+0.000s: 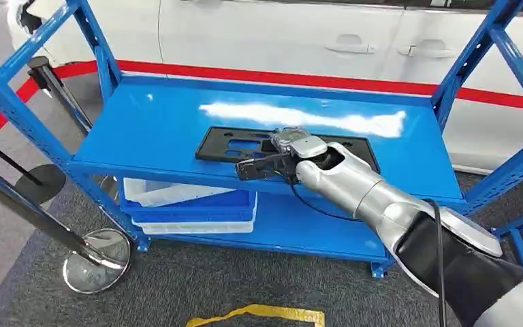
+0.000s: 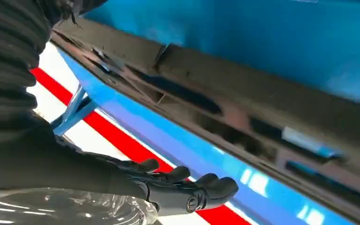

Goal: Take the parts from the cabinet and place them on the table.

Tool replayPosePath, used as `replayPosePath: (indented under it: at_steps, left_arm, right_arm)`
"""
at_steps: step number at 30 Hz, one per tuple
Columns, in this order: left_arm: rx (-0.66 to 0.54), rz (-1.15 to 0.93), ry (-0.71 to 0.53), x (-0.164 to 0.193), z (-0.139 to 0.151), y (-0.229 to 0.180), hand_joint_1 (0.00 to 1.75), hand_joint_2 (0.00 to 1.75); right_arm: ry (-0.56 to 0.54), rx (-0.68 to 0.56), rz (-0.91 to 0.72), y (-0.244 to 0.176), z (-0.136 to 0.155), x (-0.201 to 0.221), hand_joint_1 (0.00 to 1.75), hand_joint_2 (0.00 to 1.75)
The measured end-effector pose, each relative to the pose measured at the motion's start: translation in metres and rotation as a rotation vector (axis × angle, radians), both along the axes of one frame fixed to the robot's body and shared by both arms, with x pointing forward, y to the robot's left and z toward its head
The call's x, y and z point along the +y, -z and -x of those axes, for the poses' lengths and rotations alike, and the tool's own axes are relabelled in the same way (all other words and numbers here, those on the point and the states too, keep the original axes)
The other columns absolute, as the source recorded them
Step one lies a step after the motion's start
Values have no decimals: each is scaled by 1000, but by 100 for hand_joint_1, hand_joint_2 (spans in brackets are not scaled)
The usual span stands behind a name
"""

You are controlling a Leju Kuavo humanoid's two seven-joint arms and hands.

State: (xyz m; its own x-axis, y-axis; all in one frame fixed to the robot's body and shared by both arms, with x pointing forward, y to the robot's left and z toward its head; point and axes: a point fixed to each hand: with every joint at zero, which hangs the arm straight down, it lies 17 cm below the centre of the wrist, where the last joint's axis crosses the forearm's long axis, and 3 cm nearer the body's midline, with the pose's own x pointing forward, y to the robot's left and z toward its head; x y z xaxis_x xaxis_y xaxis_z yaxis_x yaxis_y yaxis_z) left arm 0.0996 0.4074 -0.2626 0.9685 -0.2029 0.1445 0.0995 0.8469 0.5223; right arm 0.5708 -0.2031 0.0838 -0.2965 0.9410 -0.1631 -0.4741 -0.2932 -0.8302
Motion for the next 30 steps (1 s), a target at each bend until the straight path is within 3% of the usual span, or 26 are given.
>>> replayPosePath:
  at_steps: [30]
  left_arm:
    - [-10,-17,12,14,-2,-3,0,0]
  right_arm:
    - [39,-18,3,-8,-13,-8,0,175]
